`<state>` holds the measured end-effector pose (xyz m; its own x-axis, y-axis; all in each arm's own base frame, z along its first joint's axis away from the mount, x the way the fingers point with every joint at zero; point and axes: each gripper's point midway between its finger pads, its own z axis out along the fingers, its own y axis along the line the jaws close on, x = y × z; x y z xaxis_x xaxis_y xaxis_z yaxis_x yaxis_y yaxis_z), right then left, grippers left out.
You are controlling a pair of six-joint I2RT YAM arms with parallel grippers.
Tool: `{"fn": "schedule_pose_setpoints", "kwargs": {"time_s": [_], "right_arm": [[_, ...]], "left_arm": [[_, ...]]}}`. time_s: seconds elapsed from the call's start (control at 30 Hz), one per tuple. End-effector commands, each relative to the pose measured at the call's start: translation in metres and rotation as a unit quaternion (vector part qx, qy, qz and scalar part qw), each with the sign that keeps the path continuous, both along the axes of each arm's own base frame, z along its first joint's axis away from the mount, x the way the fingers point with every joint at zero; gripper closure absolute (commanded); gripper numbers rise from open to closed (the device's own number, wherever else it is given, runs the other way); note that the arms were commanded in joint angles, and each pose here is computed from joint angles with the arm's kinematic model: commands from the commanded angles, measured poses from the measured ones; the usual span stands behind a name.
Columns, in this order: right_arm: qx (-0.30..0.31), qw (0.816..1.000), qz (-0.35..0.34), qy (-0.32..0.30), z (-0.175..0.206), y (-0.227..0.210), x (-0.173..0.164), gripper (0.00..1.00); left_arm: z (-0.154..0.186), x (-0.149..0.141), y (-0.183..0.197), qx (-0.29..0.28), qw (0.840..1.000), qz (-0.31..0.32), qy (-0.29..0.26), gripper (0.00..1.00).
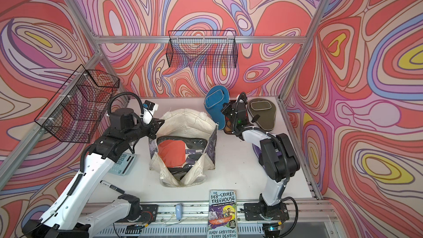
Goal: Remove the ping pong set from the canvas bag
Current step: Place the ping pong set at the center of the board.
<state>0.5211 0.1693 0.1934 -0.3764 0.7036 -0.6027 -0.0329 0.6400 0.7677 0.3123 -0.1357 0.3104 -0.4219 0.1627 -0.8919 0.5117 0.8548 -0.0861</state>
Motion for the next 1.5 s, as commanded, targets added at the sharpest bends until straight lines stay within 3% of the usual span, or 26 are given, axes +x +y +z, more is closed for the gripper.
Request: {"fn": "schedule_pose_setpoints", "kwargs": {"time_s": [0.0, 0.37, 0.77, 1.23, 1.47], "right_arm": [[0.099, 0.992, -0.026, -0.075, 0.04, 0.004, 0.021, 1.0], [0.106, 0.994, -0.008, -0.034, -0.019, 0.05, 0.039, 1.0], [0.097, 0.995, -0.006, 0.029, -0.077, 0.059, 0.048, 1.0], [0.064, 0.993, 0.008, 0.094, -0.119, 0.056, 0.049, 1.0], [0.063, 0.993, 0.032, 0.094, -0.114, 0.055, 0.053, 0.78]], "left_arm": [[0.073, 0.002, -0.008, -0.043, 0.993, -0.018, -0.107, 1.0], [0.076, 0.001, -0.007, -0.034, 0.994, -0.02, -0.1, 1.0], [0.075, 0.004, -0.009, -0.035, 0.995, -0.022, -0.095, 1.0], [0.073, 0.003, -0.008, -0.034, 0.995, -0.021, -0.094, 1.0], [0.073, 0.004, -0.009, -0.037, 0.995, -0.022, -0.095, 1.0]]}}
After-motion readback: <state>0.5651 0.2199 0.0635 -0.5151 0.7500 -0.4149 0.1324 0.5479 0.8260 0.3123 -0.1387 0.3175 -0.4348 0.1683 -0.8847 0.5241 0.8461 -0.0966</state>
